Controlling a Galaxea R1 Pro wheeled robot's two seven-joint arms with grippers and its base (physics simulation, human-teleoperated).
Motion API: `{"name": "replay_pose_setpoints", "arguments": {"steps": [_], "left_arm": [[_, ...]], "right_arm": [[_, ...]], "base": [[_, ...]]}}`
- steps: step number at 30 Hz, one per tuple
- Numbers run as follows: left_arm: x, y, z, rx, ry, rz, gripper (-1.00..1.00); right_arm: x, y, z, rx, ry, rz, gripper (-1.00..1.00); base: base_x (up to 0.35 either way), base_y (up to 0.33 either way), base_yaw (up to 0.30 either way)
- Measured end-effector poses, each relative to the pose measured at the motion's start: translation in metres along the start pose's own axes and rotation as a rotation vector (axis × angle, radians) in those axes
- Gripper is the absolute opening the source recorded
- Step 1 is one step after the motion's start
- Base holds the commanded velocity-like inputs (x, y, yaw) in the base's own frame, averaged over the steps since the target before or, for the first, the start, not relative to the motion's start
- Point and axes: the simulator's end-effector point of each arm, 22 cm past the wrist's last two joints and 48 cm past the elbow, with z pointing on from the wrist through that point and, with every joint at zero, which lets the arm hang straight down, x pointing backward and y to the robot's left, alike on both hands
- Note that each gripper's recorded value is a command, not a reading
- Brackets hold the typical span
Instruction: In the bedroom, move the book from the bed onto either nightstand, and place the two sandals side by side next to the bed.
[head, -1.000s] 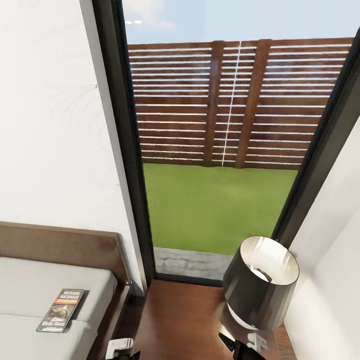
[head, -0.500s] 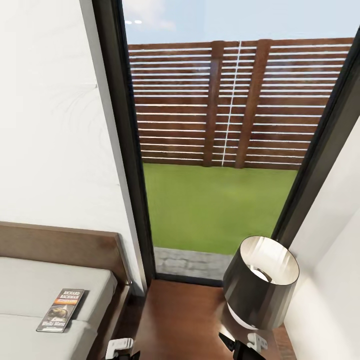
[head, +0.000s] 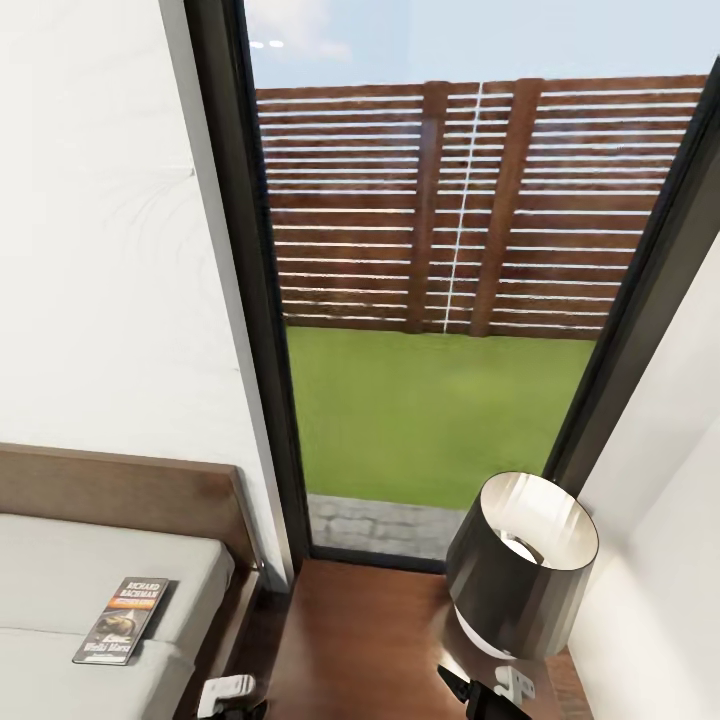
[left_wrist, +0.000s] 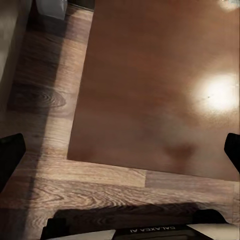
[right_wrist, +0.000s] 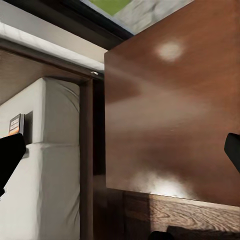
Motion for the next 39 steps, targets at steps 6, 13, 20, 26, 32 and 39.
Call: {"name": "replay_pose_setpoints", "arguments": {"steps": [6, 13, 20, 26, 32, 39], "left_arm": [[-0.017, 0.055, -0.010, -0.085, -0.045, -0.082, 1.00], [-0.065, 0.130, -0.037, -0.114, -0.161, -0.157, 1.00], [-0.065, 0.134, -0.038, -0.100, -0.163, -0.165, 1.00], [-0.063, 0.136, -0.037, -0.101, -0.157, -0.165, 1.00], [-0.067, 0.134, -0.041, -0.048, -0.164, -0.153, 1.00], [-0.072, 0.119, -0.045, 0.058, -0.173, -0.139, 1.00]], "right_arm": [[0.001, -0.001, 0.000, 0.001, 0.002, 0.001, 1.00], [0.004, -0.003, 0.001, 0.004, 0.008, 0.005, 1.00], [0.017, -0.005, -0.001, -0.005, 0.062, -0.034, 1.00], [0.040, 0.029, -0.007, -0.177, 0.159, -0.092, 1.00], [0.048, 0.053, -0.030, -0.350, 0.230, -0.112, 1.00], [0.026, 0.054, -0.083, -0.527, 0.257, -0.126, 1.00]], "base": [[0.000, 0.000, 0.000], [0.000, 0.000, 0.000], [0.000, 0.000, 0.000], [0.000, 0.000, 0.000], [0.000, 0.000, 0.000], [0.000, 0.000, 0.000]]}}
